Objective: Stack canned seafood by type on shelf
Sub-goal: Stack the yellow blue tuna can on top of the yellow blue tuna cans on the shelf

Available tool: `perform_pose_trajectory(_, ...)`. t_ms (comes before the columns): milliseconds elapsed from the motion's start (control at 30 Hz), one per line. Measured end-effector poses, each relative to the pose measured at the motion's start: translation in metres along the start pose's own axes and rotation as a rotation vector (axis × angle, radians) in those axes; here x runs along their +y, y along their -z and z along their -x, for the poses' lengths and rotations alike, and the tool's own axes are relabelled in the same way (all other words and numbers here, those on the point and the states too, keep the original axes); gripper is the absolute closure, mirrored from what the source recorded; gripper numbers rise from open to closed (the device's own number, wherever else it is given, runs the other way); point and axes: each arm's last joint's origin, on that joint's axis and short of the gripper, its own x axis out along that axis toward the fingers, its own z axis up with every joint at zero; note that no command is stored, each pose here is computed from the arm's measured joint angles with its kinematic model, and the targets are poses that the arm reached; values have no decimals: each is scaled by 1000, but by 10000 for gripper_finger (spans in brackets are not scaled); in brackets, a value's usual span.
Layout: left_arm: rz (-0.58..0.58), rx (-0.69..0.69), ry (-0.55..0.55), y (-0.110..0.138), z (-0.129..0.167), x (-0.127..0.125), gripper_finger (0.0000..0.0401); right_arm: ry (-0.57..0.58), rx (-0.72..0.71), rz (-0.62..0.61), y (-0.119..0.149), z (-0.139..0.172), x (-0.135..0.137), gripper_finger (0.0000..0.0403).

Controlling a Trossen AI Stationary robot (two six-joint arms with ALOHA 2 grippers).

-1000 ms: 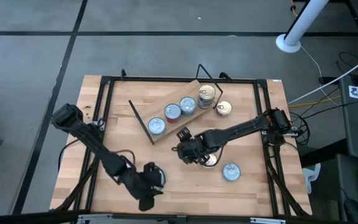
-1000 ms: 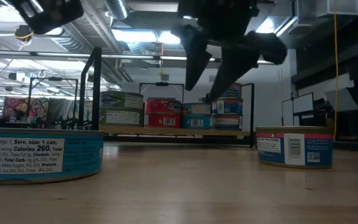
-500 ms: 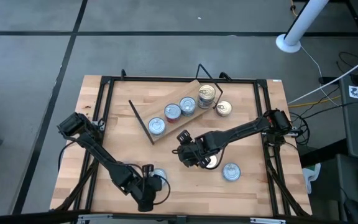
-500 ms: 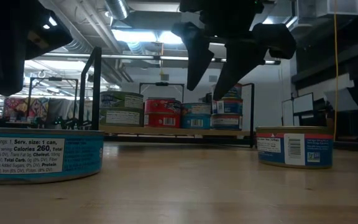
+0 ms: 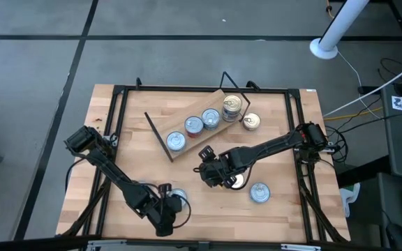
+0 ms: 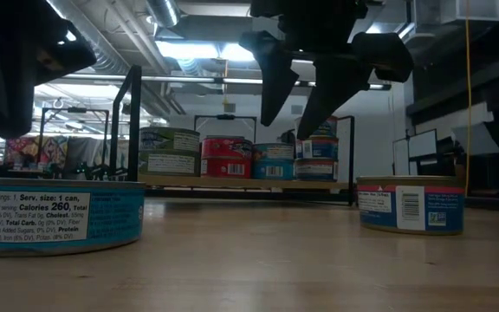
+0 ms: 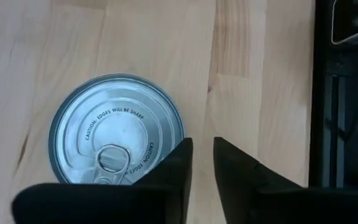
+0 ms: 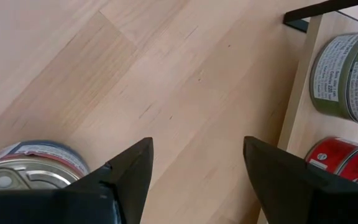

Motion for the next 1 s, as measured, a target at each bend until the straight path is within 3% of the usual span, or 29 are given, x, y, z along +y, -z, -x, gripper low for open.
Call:
perform_pose_trajectory(200, 63, 32, -20, 5, -7, 9, 280, 0, 0, 0, 0, 0, 0, 153)
perform_pose_trajectory(400, -54, 41, -22, 6, -9, 11, 245, -1, 1, 0, 0, 0, 0, 153)
perform_pose_trajectory(800, -275, 48, -59, 10, -24, 9, 245, -21, 36, 5, 3, 0, 2, 153)
perform_pose_trajectory(1000, -303, -14, -184, 9, -25, 15, 280, -66, 115, -15, 12, 3, 7, 153)
